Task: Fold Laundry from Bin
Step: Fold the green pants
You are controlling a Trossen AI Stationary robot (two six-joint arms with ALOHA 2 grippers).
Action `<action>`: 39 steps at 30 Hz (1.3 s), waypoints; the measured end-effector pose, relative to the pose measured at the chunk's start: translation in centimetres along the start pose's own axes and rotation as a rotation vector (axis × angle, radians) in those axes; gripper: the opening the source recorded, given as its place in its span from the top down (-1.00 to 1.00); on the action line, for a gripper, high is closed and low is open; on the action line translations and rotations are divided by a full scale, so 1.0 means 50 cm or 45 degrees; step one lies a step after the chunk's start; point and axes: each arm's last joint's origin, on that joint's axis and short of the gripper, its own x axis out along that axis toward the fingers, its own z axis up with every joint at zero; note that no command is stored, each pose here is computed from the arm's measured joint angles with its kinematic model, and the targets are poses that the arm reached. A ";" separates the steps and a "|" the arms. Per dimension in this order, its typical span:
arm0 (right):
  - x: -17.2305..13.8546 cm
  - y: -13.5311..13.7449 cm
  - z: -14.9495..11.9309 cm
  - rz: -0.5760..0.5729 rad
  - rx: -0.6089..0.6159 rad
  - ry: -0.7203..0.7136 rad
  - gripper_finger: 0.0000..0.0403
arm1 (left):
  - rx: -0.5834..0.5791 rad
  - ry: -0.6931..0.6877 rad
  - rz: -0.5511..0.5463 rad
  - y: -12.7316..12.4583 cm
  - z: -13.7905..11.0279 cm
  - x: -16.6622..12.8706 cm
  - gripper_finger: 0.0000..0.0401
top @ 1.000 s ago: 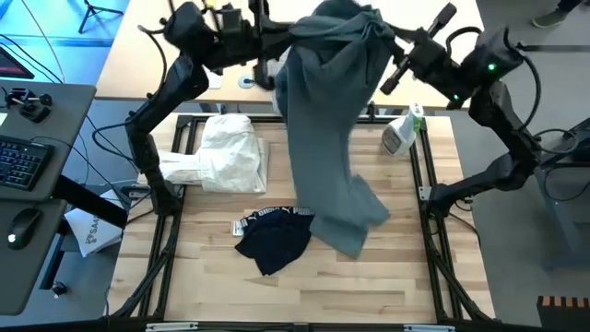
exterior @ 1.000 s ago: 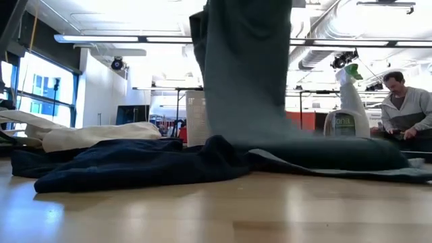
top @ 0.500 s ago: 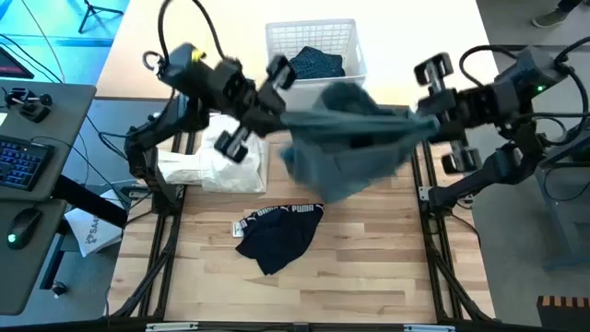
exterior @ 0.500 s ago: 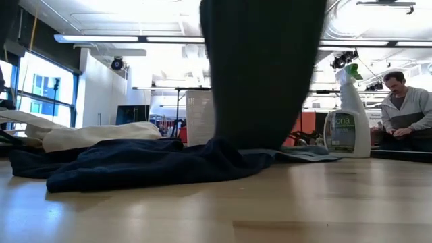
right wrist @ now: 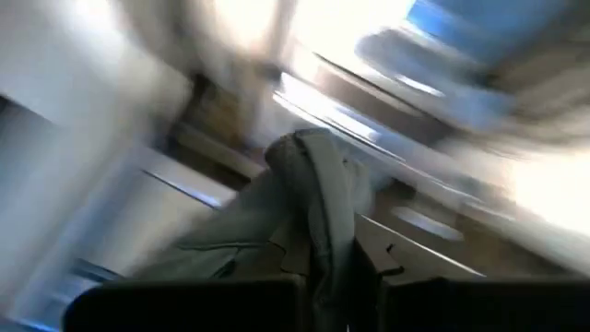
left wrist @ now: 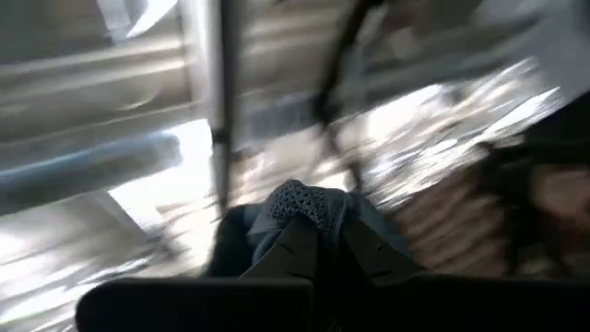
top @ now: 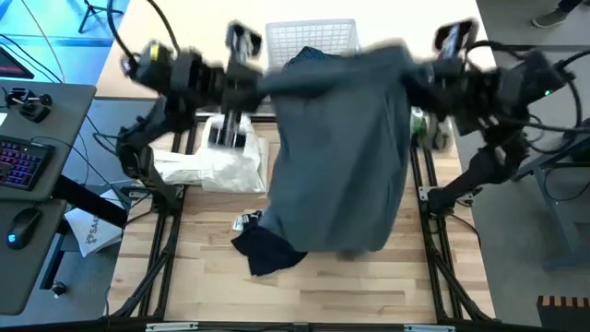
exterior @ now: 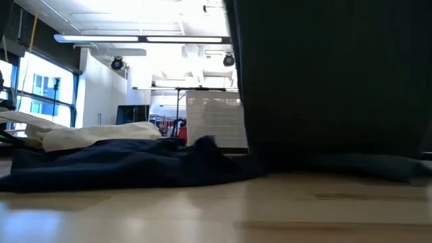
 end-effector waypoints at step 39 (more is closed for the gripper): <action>-0.475 0.027 -0.359 0.045 1.222 1.578 0.99 | -0.940 1.460 -0.246 -0.067 -0.449 -0.158 1.00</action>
